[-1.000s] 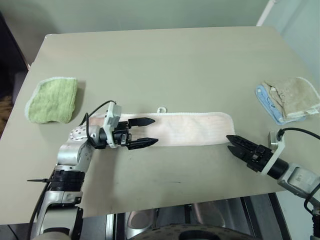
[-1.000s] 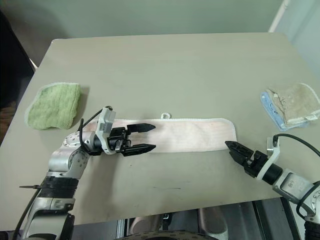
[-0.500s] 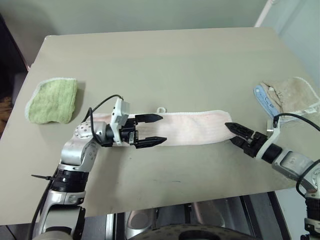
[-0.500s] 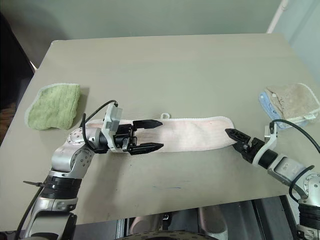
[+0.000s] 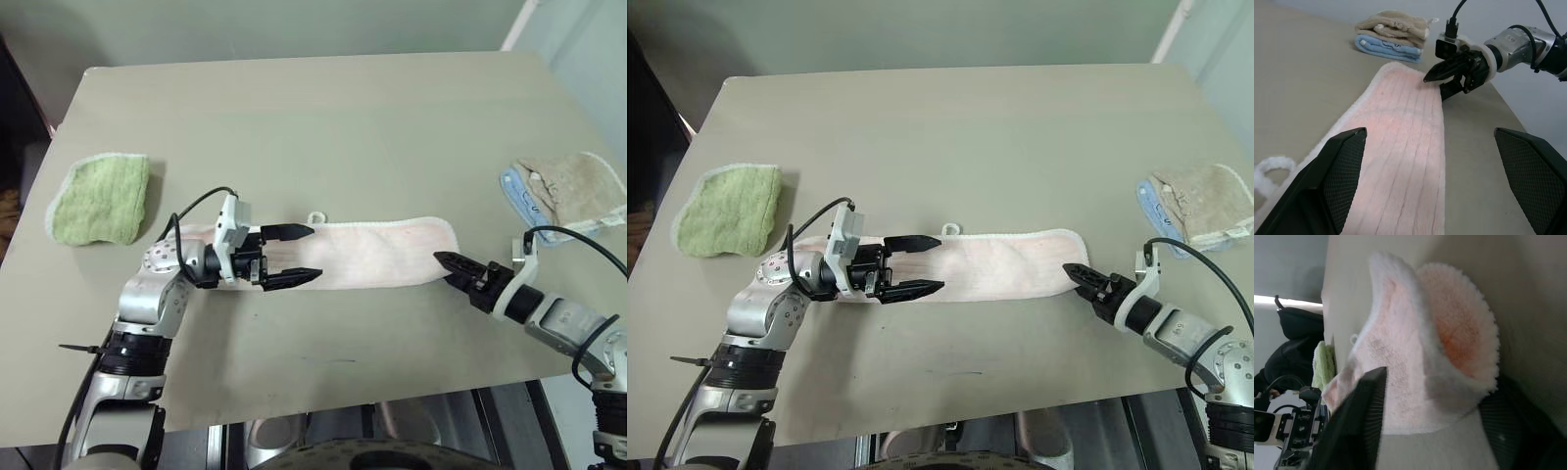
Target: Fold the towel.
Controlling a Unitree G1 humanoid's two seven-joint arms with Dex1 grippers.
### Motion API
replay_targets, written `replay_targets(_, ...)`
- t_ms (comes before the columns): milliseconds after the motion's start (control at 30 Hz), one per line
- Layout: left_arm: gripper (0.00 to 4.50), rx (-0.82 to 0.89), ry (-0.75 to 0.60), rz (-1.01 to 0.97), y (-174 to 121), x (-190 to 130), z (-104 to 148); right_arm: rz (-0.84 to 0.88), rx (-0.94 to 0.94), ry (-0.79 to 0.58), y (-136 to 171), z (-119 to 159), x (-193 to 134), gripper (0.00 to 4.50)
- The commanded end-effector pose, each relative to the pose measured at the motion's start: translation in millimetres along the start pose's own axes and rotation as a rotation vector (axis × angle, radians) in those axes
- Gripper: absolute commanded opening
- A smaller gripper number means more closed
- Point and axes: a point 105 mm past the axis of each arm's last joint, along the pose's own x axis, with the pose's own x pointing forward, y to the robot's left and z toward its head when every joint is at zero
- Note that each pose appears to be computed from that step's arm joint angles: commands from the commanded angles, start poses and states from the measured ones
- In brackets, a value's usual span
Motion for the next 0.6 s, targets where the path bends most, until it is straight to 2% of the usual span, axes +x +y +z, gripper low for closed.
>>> replay_targets(33,4.5,0.04,0.0,-0.003,1.3,-3.2,1.7,0.028,-0.017,-0.021,8.1,6.1,-1.1,1.61)
replay_targets(167,4.5,0.044,-0.005,0.007,5.5,-6.9,-0.6,0.028,-0.004,-0.061,5.8,14.0,-4.8,0.15)
replay_targets(367,4.5,0.07,0.026,0.11,25.2,-21.2,-17.9,0.013,-0.012,-0.098,0.9,16.6,-16.0,0.07)
replay_targets(600,4.5,0.094,0.047,0.245,52.3,-40.5,-33.8,-0.041,-0.046,-0.153,-9.7,27.1,-44.4,0.07)
